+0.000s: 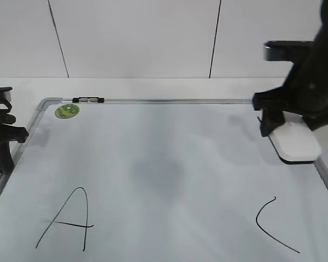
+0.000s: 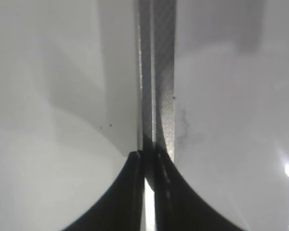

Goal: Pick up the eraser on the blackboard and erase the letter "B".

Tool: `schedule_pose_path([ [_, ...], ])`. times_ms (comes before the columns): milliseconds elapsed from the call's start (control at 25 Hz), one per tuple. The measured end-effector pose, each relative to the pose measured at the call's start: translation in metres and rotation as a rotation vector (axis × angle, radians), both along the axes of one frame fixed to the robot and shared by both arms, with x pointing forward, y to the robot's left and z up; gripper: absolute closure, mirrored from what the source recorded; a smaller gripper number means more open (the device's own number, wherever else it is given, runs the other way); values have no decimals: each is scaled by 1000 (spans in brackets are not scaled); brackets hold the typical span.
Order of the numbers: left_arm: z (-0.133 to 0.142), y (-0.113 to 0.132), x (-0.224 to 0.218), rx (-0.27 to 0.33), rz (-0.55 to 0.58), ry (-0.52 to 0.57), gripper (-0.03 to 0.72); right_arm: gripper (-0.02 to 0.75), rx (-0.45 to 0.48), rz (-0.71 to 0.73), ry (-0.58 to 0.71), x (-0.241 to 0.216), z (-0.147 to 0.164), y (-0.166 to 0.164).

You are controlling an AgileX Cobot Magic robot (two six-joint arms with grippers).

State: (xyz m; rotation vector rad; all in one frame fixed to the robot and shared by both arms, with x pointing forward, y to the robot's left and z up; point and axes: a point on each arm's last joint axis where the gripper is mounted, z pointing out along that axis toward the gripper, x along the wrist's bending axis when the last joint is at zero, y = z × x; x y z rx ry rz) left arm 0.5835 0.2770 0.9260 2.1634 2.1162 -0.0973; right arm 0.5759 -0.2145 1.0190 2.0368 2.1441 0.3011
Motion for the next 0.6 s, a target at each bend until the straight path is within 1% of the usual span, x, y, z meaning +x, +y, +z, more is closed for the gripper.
schedule_pose_path([
  [80, 0, 0, 0, 0, 0, 0, 671, 211, 0, -47, -1, -12, -7, -19],
  [160, 0, 0, 0, 0, 0, 0, 671, 211, -5, -70, -9, -19, -8, -31],
  [360, 0, -1, 0, -10, 7, 4, 671, 211, -6, -51, -48, -18, -7, -35],
  [600, 0, -2, -1, -17, 11, 12, 671, 211, -12, -52, -52, -9, -20, -42],
])
